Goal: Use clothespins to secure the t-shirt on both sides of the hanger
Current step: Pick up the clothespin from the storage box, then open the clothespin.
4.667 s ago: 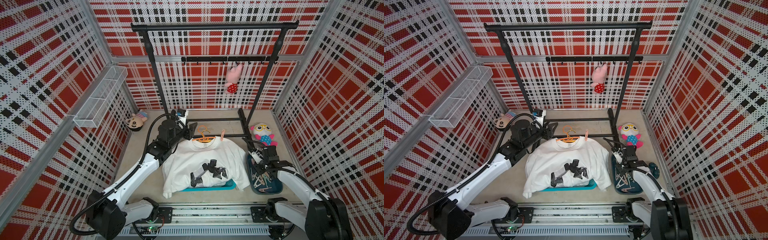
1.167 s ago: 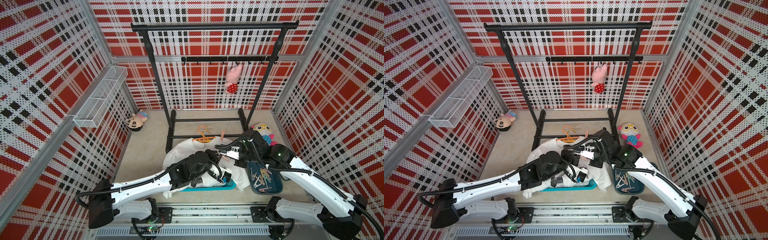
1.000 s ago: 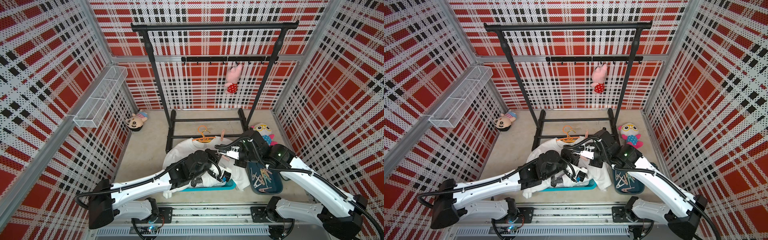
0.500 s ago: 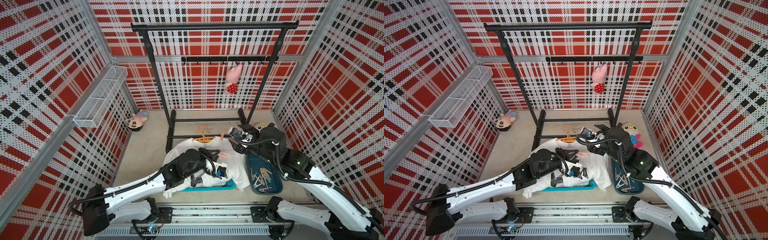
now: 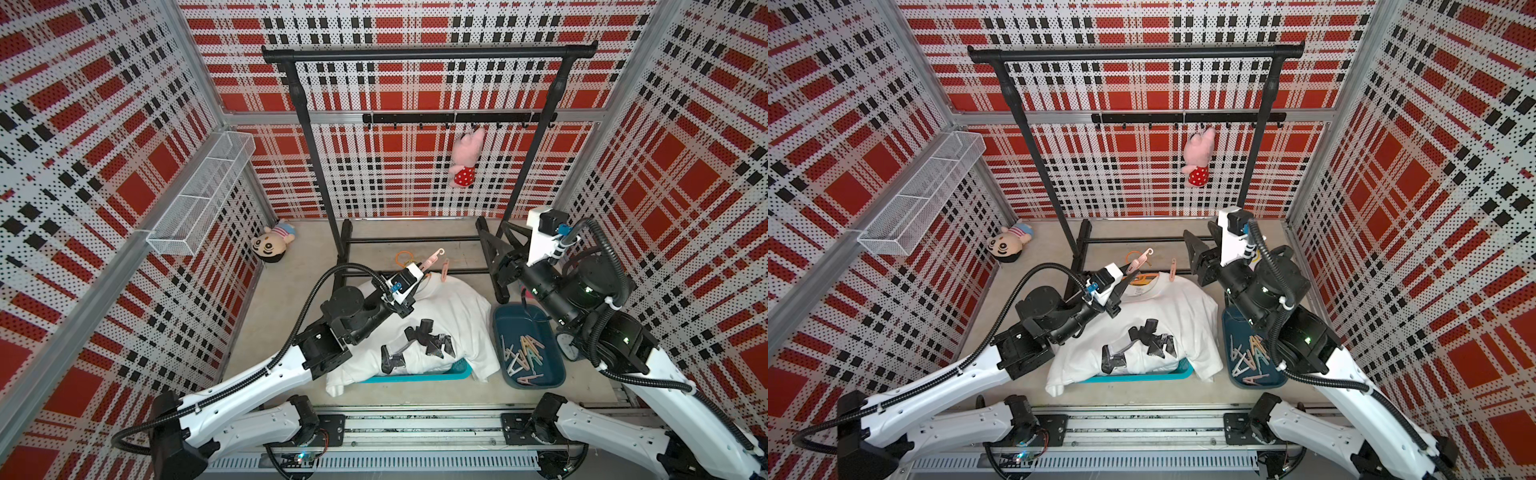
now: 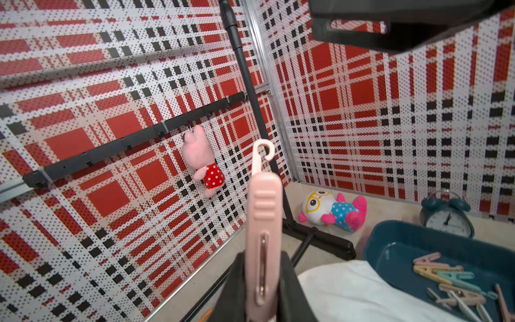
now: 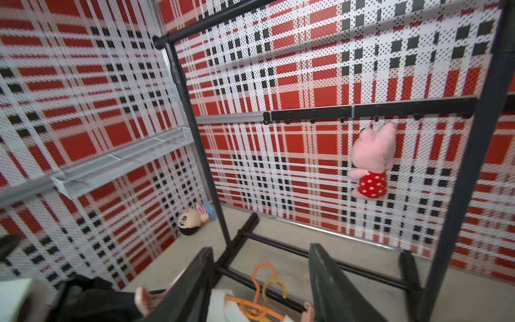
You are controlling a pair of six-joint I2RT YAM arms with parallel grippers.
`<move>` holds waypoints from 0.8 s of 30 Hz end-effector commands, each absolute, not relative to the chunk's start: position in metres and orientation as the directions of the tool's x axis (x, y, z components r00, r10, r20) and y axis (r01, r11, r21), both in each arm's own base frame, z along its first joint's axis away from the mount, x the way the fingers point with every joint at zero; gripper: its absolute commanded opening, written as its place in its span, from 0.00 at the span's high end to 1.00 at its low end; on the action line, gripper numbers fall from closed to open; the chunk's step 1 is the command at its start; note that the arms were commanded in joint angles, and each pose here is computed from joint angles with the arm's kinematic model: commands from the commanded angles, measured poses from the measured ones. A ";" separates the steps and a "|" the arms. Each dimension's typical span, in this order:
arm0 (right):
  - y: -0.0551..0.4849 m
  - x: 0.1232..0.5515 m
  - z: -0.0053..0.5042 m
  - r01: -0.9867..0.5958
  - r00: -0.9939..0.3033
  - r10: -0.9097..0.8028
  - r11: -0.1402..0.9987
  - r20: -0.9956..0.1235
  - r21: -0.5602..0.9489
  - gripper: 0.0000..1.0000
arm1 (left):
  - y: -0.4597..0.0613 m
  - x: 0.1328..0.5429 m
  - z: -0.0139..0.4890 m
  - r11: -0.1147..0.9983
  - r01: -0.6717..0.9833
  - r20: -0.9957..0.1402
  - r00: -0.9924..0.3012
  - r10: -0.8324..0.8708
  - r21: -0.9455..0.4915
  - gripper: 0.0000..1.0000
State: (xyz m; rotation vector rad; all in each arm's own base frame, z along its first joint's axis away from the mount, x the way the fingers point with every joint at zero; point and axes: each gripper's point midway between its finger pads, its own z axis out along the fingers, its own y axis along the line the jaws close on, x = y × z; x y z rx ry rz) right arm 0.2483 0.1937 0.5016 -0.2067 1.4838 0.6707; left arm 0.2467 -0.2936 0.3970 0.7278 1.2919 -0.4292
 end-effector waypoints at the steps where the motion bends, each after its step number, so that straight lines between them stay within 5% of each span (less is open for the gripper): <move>1: 0.219 0.244 0.482 -0.541 -0.296 0.417 0.668 -0.859 0.511 0.42 | -0.292 0.258 0.389 0.754 0.644 -0.990 0.128 0.063 0.131 1.00; 24: 0.278 0.260 0.426 -0.519 -0.499 0.353 0.609 -0.791 0.600 0.35 | -0.305 0.254 0.386 0.786 0.583 -0.977 0.160 0.138 0.206 1.00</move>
